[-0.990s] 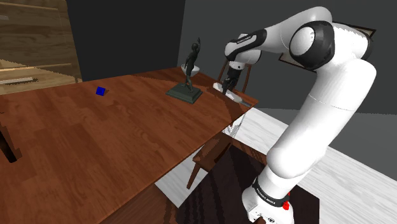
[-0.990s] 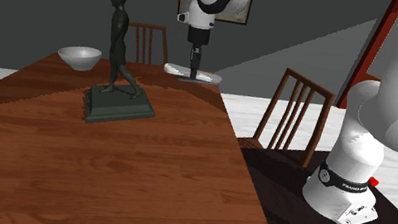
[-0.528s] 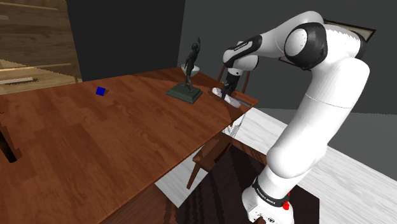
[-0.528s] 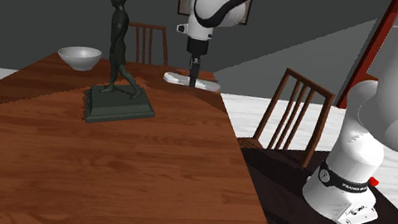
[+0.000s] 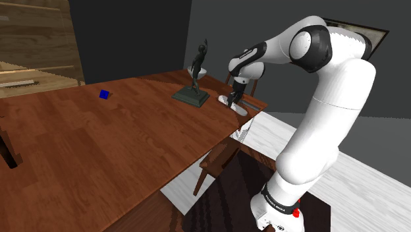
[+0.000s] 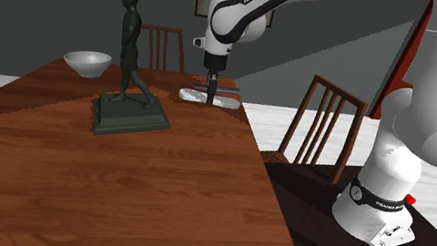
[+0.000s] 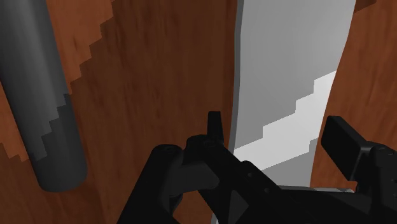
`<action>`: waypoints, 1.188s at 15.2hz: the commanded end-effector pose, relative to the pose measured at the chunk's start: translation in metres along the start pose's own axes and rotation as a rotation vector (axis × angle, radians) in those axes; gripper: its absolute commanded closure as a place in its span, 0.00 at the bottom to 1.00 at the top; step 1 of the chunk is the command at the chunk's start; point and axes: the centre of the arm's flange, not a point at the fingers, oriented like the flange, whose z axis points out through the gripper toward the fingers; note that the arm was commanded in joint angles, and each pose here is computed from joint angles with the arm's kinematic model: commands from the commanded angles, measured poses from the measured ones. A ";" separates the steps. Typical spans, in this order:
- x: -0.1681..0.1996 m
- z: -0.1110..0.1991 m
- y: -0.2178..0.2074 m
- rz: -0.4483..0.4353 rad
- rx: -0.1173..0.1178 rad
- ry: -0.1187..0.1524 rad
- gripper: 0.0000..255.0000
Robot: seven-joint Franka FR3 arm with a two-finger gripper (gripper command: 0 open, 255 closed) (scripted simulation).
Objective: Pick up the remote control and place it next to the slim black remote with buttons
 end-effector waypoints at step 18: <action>0.000 -0.049 0.000 0.000 0.000 0.001 0.00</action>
